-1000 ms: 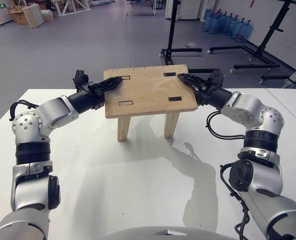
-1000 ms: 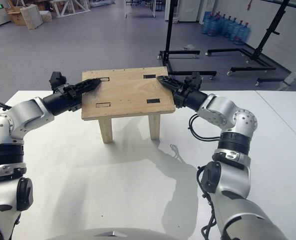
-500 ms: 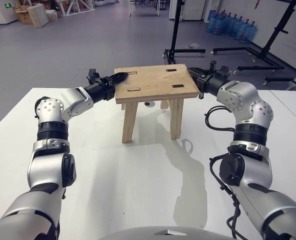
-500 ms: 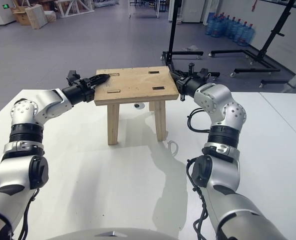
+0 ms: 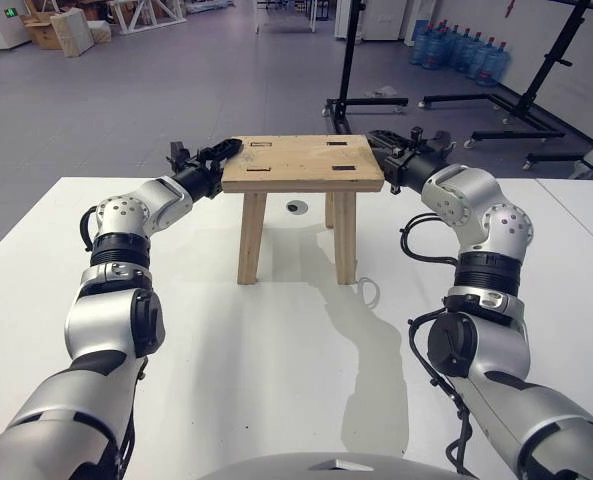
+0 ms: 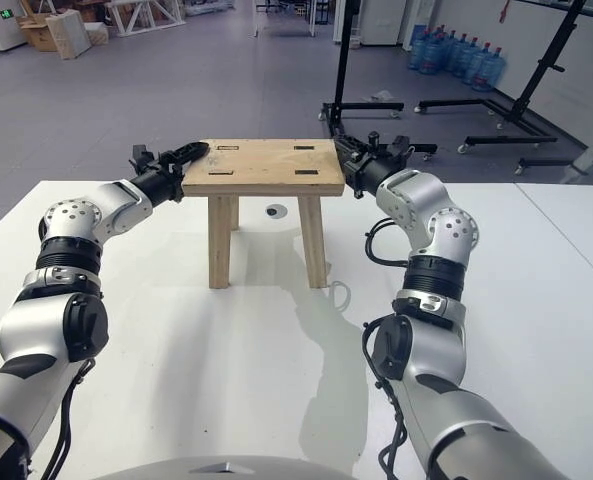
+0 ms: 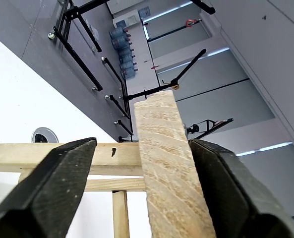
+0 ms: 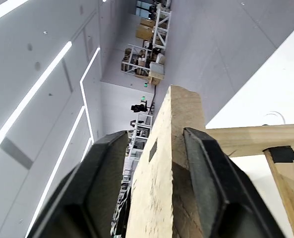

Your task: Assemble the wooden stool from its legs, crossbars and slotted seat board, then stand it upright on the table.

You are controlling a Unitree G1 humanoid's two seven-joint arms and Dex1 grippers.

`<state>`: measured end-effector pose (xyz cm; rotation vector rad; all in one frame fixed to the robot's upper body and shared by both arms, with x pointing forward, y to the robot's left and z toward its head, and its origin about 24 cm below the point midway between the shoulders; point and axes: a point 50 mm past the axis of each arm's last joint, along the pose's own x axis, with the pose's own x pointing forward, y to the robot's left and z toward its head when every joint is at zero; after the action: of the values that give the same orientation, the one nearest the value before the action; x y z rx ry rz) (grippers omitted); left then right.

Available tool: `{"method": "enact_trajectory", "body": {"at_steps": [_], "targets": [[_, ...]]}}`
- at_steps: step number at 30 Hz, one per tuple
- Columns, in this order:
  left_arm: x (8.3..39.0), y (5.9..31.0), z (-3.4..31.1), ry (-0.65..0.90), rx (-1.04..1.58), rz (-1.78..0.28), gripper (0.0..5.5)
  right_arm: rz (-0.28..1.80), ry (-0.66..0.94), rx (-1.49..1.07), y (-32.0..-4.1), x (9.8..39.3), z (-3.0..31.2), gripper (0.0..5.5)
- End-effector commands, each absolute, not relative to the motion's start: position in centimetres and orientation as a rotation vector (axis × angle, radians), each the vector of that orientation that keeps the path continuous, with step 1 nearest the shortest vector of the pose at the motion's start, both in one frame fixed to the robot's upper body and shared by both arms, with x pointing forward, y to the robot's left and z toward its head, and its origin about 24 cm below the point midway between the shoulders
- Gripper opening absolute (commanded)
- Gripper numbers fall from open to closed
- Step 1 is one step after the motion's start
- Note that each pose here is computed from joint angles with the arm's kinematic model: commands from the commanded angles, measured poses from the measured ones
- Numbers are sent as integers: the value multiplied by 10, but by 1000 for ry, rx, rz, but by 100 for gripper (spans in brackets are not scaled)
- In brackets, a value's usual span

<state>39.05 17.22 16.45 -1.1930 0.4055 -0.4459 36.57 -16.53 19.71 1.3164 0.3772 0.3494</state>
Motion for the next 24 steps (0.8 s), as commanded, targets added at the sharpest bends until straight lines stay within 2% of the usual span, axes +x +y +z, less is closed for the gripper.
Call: {"method": "enact_trajectory", "body": {"at_steps": [1,5,8,10,13,18,21,23,24], "targets": [[384,160,158,464,-1198,-455,353,384,571,1257,-154,355,157,279],[377,183,164,340,-1235,-377,353,290,556,1269,-178,350,136,347],[376,182,176,258,-1330,-417,353,249,546,1308,-182,347,122,409],[377,184,181,204,-1385,-426,353,252,529,1320,-183,347,122,450],[365,204,177,102,-1352,-373,353,279,466,1338,-188,350,132,507],[323,244,127,14,-1062,-92,353,345,284,1384,-204,350,152,510],[298,247,84,53,-731,82,353,336,126,1406,-221,347,162,510],[289,245,70,62,-476,164,353,308,59,1339,-226,345,164,510],[287,245,63,78,-280,213,353,249,35,1221,-228,342,160,510]]}}
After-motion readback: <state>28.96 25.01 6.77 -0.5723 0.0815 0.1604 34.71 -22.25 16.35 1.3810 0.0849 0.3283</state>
